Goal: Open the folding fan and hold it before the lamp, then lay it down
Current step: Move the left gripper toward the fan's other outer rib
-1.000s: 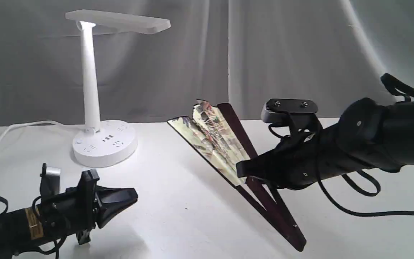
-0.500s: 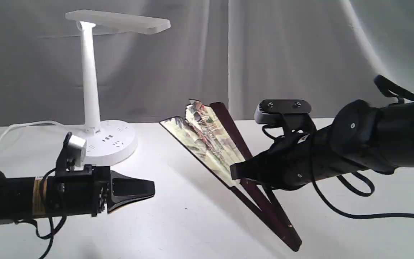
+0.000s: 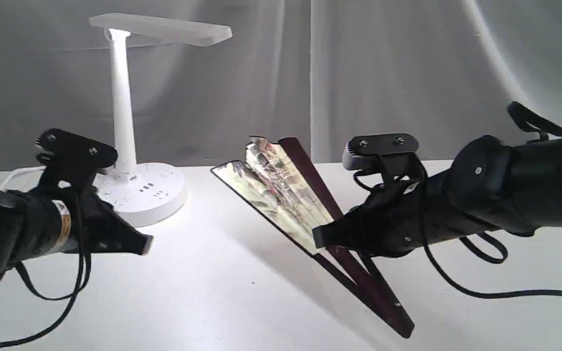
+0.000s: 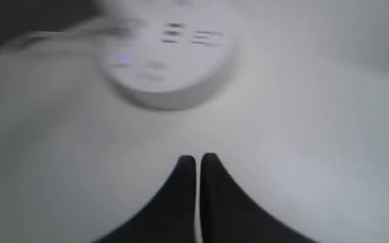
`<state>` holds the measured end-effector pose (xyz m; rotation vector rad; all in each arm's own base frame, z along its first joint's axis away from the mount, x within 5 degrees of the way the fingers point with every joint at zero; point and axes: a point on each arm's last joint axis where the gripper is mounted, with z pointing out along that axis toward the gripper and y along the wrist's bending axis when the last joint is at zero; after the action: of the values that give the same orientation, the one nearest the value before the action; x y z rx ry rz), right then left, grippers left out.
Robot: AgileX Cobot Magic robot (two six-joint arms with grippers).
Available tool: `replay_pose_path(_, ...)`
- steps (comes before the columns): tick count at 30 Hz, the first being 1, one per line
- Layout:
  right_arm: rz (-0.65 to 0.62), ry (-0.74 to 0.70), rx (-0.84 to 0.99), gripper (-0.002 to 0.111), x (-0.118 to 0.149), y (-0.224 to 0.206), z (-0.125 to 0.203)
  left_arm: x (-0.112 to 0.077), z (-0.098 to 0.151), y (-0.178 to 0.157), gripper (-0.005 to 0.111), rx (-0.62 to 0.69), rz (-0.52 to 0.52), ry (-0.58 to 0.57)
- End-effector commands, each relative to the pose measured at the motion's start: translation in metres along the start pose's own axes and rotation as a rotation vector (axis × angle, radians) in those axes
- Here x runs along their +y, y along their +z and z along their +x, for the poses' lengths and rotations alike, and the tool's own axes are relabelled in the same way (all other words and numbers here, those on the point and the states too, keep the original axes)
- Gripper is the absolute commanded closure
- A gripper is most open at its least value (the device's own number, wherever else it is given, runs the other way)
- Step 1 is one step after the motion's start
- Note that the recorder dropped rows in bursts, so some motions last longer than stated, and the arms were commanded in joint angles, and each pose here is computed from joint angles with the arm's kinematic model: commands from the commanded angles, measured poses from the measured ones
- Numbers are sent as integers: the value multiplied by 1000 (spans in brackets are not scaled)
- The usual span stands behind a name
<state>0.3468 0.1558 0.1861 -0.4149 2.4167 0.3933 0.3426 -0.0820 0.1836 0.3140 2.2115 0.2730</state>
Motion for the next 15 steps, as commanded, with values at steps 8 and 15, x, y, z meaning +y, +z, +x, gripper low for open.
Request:
replay_pose_path(8, 8, -26, -40, 108, 0, -5, -7, 2, 25, -14, 107, 583, 19, -218)
replay_pose_path(15, 6, -26, -36, 108, 1, -5, -7, -43, 10, -11, 107, 232, 325, -227)
